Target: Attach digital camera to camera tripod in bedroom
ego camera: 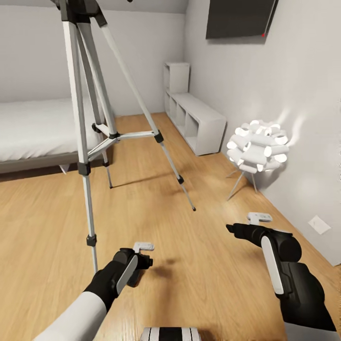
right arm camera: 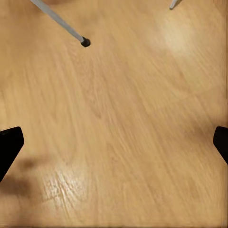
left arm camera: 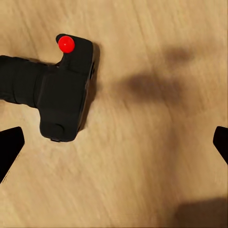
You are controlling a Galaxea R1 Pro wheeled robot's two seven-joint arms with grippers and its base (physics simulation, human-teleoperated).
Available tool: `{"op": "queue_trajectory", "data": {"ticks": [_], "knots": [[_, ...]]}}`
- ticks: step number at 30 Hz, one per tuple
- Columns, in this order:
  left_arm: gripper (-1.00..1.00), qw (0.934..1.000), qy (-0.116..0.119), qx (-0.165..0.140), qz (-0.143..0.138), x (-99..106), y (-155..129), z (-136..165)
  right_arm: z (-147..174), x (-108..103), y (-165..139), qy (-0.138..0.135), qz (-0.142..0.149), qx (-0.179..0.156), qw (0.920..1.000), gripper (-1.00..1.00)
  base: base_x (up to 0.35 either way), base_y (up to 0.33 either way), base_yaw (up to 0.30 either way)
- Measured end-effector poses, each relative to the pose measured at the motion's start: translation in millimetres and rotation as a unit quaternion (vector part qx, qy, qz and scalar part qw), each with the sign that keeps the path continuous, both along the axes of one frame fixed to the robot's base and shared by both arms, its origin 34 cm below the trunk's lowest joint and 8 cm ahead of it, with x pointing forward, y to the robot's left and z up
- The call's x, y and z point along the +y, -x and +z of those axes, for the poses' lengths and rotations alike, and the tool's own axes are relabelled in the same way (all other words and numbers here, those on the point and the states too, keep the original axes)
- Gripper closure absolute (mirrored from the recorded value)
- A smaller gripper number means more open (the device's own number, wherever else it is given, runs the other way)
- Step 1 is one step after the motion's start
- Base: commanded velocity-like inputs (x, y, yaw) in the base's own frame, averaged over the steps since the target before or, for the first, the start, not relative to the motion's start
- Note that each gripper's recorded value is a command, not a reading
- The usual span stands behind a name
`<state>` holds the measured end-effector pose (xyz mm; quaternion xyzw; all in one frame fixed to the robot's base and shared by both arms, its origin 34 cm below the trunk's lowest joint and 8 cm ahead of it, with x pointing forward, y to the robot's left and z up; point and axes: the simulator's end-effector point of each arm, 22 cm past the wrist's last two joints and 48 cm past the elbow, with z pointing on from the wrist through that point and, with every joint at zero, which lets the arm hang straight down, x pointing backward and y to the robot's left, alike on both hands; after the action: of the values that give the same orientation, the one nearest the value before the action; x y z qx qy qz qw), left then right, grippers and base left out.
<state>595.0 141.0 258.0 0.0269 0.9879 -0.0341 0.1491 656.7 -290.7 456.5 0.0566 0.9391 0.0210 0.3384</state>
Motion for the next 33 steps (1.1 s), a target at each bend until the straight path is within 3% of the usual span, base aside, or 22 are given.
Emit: {"op": "queue_trajectory", "data": {"ticks": [10, 18, 23, 28, 33], "knots": [[-1.0, 0.9999, -0.005, 0.009, -0.006, 6.0, -13.3, -8.3, -26.6, 4.6, 4.6, 0.001, 0.008, 0.023, 0.9997, -1.0, 0.0, 0.0, -0.028], [-1.0, 0.999, -0.015, 0.026, -0.035, 6.0, -12.7, -21.0, -39.5, 16.5, 0.3, -0.02, 0.027, 0.029, 0.999, -1.0, 0.0, 0.0, -0.004], [-1.0, 0.9979, -0.024, 0.035, -0.048, 24.8, -9.8, -34.0, -48.3, 33.4, -0.3, -0.046, 0.046, 0.034, 0.9973, -1.0, 0.0, 0.0, 0.0], [-1.0, 0.9971, -0.025, 0.046, -0.056, 44.6, -5.5, -46.9, -59.8, 39.5, 1.6, -0.055, 0.052, 0.043, 0.9962, -1.0, 0.0, 0.0, 0.0], [-1.0, 0.9958, -0.026, 0.053, -0.07, 51.1, -1.9, -57.3, -73.0, 48.4, 5.7, -0.057, 0.063, 0.055, 0.9948, -1.0, 0.0, 0.0, 0.0]]}}
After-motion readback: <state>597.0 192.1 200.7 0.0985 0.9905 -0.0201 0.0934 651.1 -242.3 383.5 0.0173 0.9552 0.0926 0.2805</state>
